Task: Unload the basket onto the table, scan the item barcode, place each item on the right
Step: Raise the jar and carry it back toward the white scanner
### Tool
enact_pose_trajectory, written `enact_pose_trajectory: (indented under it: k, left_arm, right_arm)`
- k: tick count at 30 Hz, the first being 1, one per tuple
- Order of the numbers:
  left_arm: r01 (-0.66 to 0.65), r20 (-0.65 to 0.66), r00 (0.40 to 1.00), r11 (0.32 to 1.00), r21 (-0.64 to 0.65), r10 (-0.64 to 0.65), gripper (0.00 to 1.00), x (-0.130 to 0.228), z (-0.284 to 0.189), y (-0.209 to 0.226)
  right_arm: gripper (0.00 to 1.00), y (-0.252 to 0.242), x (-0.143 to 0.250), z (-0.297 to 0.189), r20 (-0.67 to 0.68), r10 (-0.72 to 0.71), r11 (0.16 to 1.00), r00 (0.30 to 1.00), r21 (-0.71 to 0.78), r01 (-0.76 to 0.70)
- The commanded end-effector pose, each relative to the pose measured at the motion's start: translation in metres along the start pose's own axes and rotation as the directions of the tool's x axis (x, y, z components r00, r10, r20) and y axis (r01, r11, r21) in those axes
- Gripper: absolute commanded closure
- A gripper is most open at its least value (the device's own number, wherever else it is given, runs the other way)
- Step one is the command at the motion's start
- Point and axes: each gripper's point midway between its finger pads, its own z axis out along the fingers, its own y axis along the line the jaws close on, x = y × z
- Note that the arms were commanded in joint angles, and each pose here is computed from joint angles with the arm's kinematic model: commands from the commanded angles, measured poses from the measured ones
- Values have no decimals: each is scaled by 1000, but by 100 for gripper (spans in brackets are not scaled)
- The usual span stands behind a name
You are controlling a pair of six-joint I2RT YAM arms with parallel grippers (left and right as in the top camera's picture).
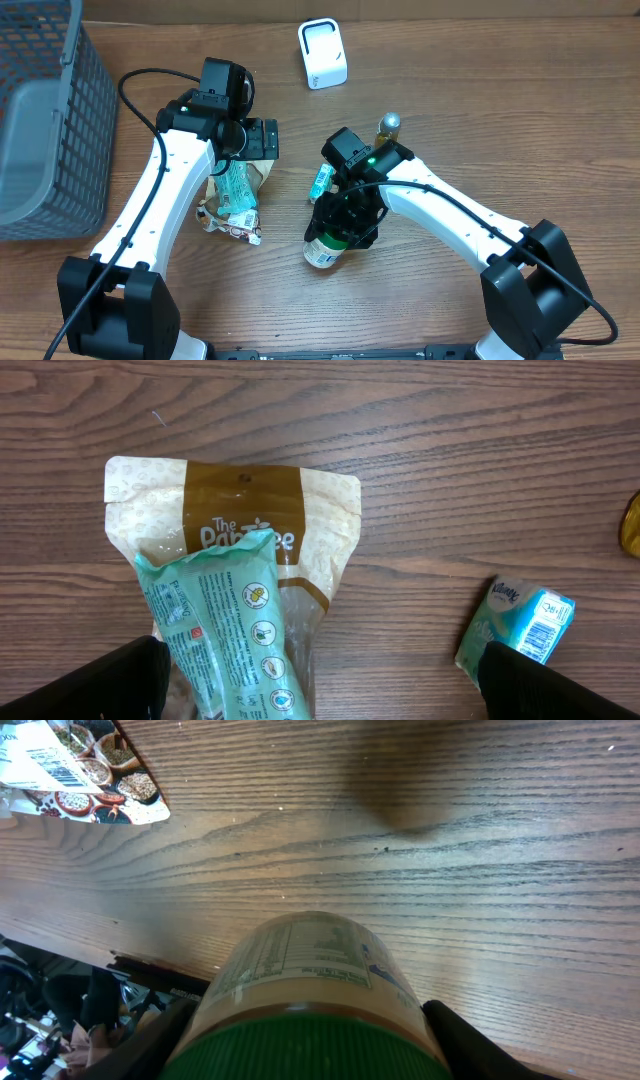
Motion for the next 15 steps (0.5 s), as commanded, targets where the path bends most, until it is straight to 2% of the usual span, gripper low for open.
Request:
enact_pose_trajectory:
  k: [1,7,9,12,15]
  left_arm:
    - [-21,18,1000,1000,14,21,0,-6,-4,-5]
    - [-21,18,1000,1000,13,21,1,-6,-4,-5]
    - [-21,18,1000,1000,13,21,0,-6,-4,-5]
    - [-21,18,1000,1000,14,21,0,-6,-4,-6]
    - [-21,18,1000,1000,14,21,0,-6,-4,-6]
  right_arm:
    - [82,14,1,-7,3,-31,999,1000,-42,31]
    - [82,14,0,-7,5,-37,998,999,-45,37]
    - [83,19,3,-9,-8,-86,994,996,-69,85]
    - [96,33,9,-17,-33,-150,980,988,-135,144]
    - [96,44,9,-35,-21,-175,972,984,-166,169]
